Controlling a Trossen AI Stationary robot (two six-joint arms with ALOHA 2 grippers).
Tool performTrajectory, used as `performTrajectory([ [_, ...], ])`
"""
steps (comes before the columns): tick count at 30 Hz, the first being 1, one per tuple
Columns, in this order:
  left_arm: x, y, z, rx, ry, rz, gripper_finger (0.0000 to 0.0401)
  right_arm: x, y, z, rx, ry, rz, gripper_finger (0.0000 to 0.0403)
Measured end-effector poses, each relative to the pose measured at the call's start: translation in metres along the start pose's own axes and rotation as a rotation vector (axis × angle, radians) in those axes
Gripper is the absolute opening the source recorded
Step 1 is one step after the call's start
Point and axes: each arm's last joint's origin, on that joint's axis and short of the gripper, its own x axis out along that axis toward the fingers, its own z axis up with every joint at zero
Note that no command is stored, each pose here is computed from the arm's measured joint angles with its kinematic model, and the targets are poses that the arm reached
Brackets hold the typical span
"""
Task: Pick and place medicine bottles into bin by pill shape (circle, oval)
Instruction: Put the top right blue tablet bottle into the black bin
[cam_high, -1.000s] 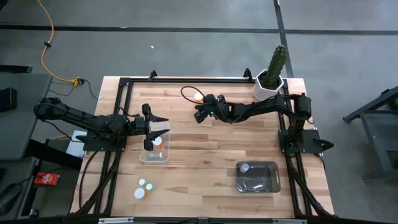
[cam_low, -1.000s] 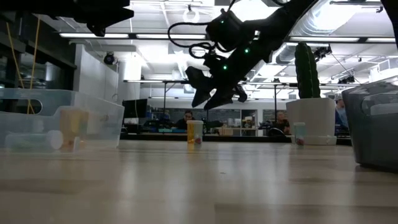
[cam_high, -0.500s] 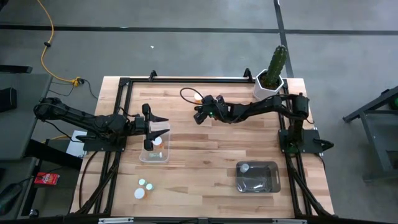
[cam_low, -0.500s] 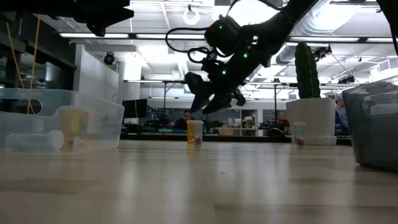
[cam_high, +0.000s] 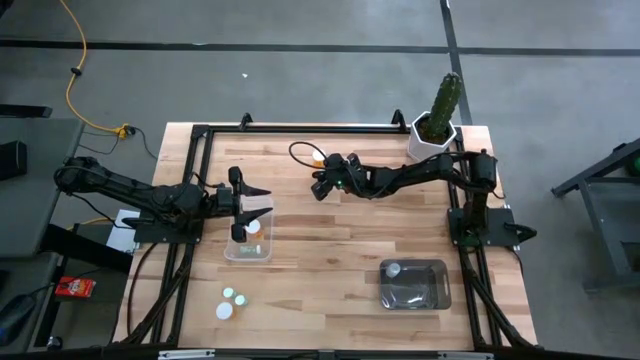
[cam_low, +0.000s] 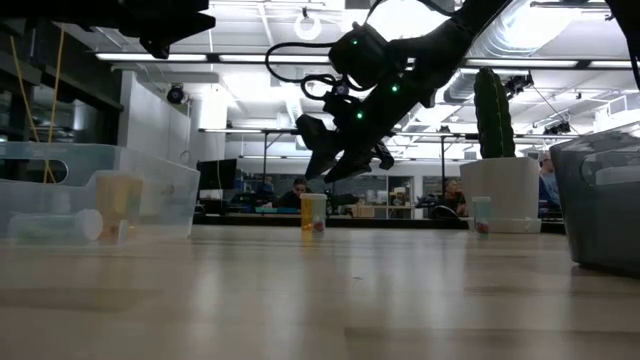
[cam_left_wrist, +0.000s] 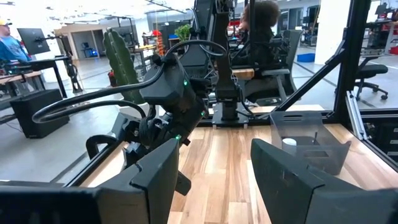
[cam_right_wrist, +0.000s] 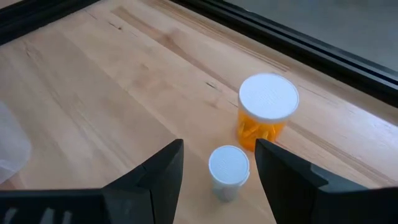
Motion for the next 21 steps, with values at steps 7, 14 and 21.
performTrajectory([
  [7, 0.0, 0.0, 0.0, 0.002, 0.0, 0.0, 0.0188, 0.0, 0.0, 0.0, 0.0, 0.0, 0.0, 0.0193],
  [14, 0.0, 0.0, 0.0, 0.0, 0.0, 0.0, 0.0188, 0.0, 0.0001, -0.0001, 0.0, 0.002, 0.004, 0.0193],
  [21, 0.0, 0.0, 0.0, 0.0, 0.0, 0.0, 0.0188, 0.0, 0.0004, -0.0002, -0.001, 0.007, 0.013, 0.0193],
])
